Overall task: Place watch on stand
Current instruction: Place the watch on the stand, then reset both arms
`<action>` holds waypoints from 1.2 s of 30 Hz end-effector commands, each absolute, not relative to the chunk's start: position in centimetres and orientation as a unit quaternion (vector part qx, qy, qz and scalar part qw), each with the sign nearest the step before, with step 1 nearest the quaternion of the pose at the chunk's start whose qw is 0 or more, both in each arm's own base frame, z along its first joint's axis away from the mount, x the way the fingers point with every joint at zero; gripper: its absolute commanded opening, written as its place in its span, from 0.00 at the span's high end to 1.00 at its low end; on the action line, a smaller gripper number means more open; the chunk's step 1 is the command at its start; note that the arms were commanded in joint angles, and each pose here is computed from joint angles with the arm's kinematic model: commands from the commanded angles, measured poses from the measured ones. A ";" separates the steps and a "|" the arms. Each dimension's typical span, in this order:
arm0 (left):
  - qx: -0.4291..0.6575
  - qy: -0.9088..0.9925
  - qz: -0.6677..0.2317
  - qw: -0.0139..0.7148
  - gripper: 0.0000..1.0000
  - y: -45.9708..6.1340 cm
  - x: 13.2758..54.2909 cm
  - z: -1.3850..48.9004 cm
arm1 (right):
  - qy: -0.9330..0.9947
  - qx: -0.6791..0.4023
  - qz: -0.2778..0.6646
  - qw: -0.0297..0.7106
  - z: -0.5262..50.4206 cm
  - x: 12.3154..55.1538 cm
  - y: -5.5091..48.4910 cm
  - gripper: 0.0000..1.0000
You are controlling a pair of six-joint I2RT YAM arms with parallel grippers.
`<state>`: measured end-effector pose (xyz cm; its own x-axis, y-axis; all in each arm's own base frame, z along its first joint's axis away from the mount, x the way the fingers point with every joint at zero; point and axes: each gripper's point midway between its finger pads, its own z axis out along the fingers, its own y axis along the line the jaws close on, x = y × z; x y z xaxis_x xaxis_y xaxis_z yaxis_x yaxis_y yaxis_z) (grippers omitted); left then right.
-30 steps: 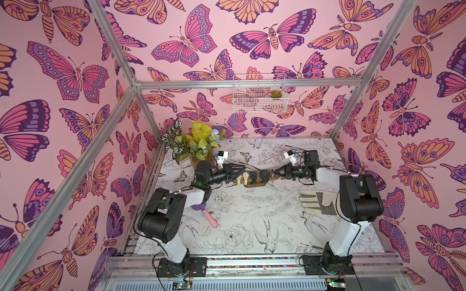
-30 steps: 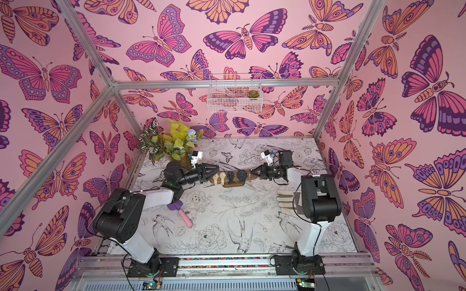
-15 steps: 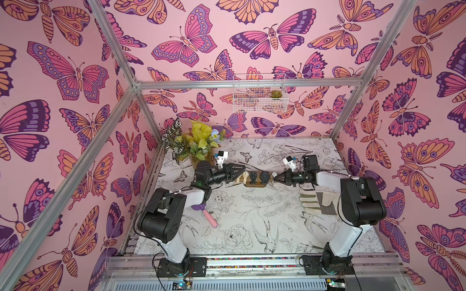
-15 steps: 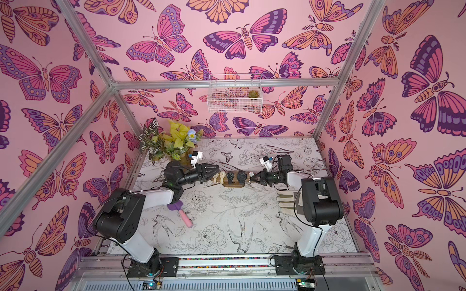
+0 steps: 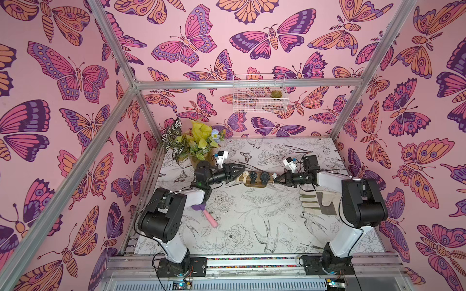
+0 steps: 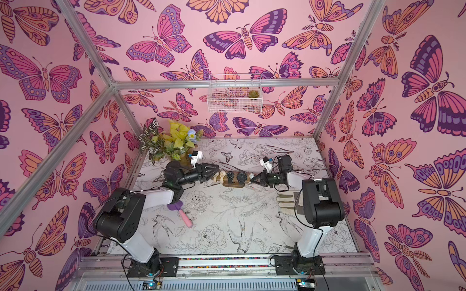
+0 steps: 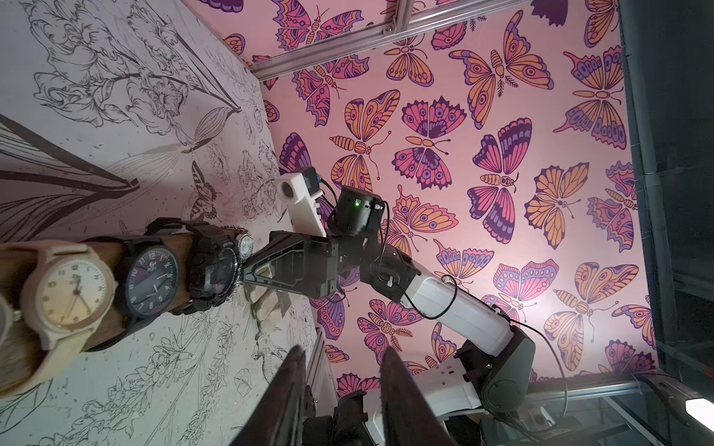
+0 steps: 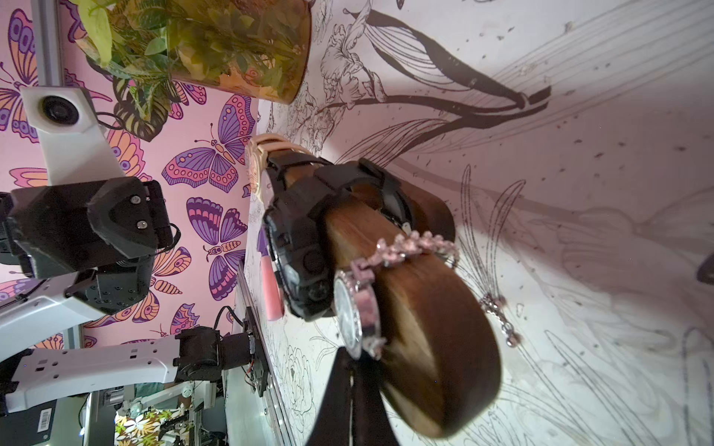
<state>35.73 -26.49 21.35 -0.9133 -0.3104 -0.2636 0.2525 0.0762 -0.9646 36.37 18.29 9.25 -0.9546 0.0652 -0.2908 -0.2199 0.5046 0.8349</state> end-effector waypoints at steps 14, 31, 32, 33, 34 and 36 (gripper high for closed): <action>-0.016 0.698 -0.686 0.207 0.65 -26.4 35.9 21.0 | 0.881 -0.029 0.457 0.119 7.3 34.0 17.7 0.63; 0.017 0.758 -0.599 0.258 0.65 -25.2 36.3 19.6 | 0.921 0.003 0.360 0.146 5.3 32.1 15.1 0.82; 0.022 0.766 -0.583 0.271 0.65 -24.9 36.3 19.7 | 0.927 0.006 0.339 0.158 5.2 32.0 14.6 0.82; 0.026 0.775 -0.563 0.286 0.65 -24.5 36.3 19.7 | 0.931 0.006 0.322 0.173 5.5 32.0 14.1 0.82; 0.028 0.784 -0.544 0.298 0.65 -24.1 36.4 19.6 | 0.933 0.004 0.307 0.187 5.8 32.1 13.8 0.81; 0.039 0.803 -0.492 0.333 0.64 -23.0 36.5 19.5 | 0.939 -0.001 0.265 0.222 6.5 32.4 13.0 0.76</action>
<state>36.11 -24.79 20.10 -0.8481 -0.3060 -0.4326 0.3352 0.3224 -0.8853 31.69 14.66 6.12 -0.9393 0.1162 -0.3227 -0.1210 0.7679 0.6290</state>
